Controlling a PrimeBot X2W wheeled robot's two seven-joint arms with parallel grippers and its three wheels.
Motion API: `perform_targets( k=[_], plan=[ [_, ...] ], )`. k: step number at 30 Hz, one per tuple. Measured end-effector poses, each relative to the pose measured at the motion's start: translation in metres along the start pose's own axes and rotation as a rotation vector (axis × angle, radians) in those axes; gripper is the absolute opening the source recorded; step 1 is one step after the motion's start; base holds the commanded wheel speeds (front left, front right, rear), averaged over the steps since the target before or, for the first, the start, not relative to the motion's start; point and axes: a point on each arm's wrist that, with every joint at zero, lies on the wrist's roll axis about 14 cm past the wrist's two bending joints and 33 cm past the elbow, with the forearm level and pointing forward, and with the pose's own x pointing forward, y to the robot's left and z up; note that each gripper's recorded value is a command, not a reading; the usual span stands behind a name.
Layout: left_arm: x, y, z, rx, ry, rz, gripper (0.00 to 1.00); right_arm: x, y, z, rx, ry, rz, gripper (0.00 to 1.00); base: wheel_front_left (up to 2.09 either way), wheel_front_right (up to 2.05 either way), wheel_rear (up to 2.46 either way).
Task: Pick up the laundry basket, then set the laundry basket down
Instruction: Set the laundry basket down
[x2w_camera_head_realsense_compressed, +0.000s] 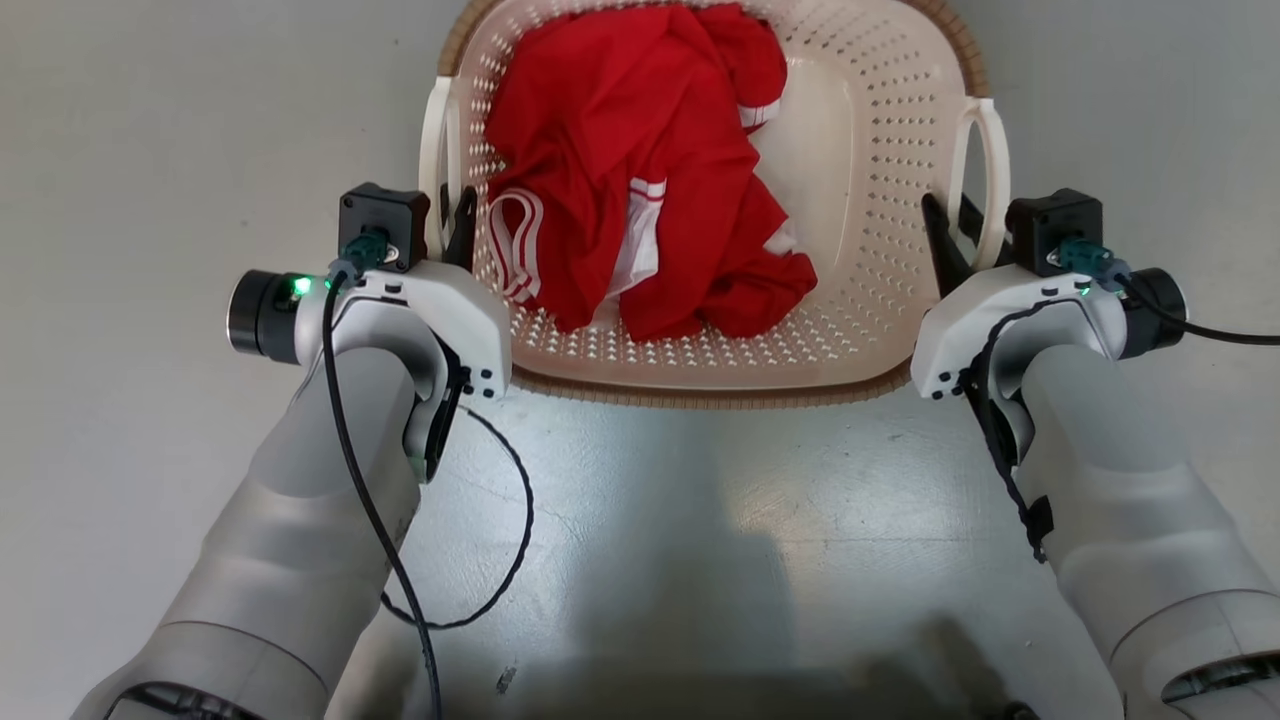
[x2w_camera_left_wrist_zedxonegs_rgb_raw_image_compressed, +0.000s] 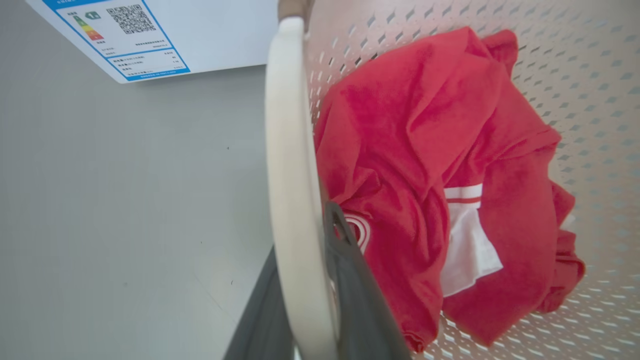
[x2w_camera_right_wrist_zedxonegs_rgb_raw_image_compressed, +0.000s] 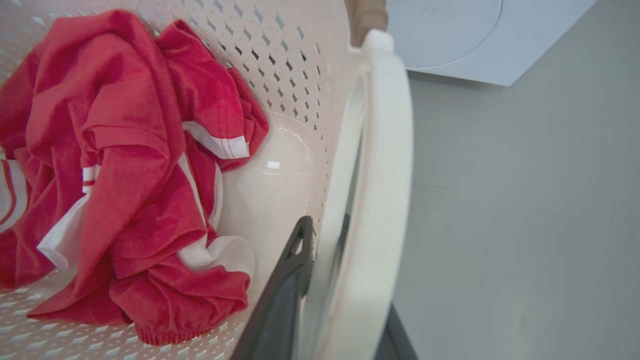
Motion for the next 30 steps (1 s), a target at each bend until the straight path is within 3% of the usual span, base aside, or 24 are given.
perform_targets(
  k=[30],
  plan=[
    [0.029, 0.003, -0.013, -0.003, 0.003, -0.013, 0.00, 0.027, -0.013, -0.016, 0.003, 0.009, -0.027, 0.00, 0.00, 0.00, 0.00]
  ],
)
